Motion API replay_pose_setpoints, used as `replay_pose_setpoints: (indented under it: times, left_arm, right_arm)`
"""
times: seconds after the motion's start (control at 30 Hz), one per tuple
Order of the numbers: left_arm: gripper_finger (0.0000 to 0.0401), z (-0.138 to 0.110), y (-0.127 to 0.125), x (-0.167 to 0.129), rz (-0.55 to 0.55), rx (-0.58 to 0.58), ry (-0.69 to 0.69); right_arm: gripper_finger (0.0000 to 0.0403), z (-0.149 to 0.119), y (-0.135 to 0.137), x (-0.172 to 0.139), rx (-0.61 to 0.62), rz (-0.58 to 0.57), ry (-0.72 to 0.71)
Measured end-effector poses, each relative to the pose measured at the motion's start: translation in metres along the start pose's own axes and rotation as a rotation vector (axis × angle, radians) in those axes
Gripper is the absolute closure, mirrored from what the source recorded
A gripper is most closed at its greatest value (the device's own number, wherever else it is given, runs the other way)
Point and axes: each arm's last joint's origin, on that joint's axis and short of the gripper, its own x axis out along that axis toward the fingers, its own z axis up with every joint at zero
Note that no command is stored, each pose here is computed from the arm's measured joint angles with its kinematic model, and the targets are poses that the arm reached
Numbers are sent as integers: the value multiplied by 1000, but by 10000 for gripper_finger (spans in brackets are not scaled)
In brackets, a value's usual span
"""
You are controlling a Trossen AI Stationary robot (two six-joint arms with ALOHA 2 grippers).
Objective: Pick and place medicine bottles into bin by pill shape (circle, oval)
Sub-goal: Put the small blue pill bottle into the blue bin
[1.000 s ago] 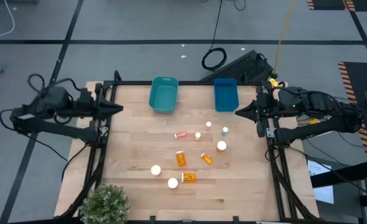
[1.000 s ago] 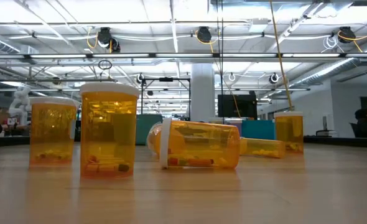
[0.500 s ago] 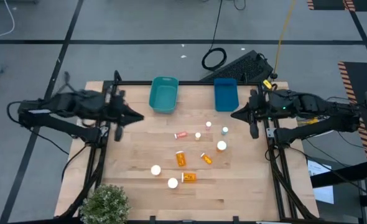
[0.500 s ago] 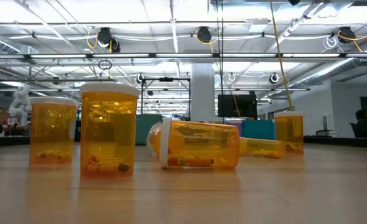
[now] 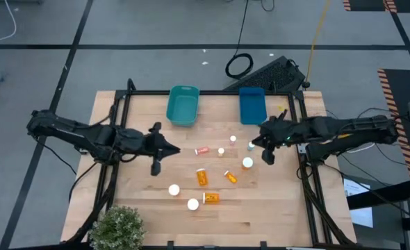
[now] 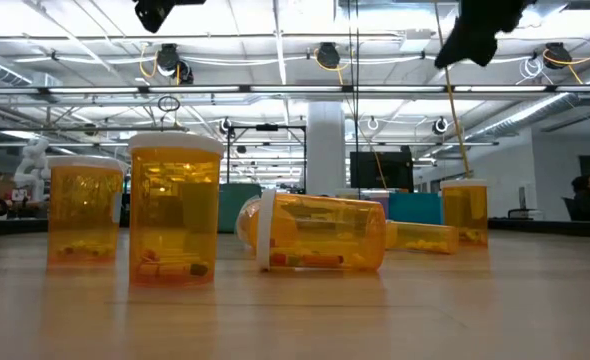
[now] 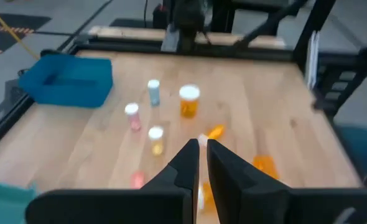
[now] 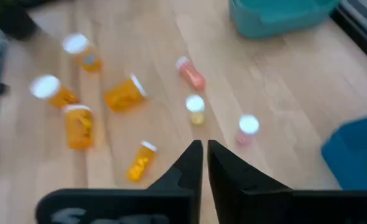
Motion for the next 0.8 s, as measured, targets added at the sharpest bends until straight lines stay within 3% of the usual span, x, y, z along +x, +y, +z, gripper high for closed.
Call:
replay_pose_setpoints:
  times: [0.27, 0.47, 0.67, 0.8]
  left_arm:
    - [366, -4, -7, 2, -23, -4, 17]
    - [366, -3, -6, 2, 10, 7, 8]
    - [366, 0, -7, 2, 18, 68, -22]
    - [366, 2, -7, 2, 15, 92, -48]
  right_arm:
    - [279, 2, 12, 26, -32, -90, 88]
    - [212, 2, 9, 43, -68, -183, 266]
    - [193, 2, 4, 60, -197, -204, 349]
    - [197, 2, -1, 68, -215, -218, 380]
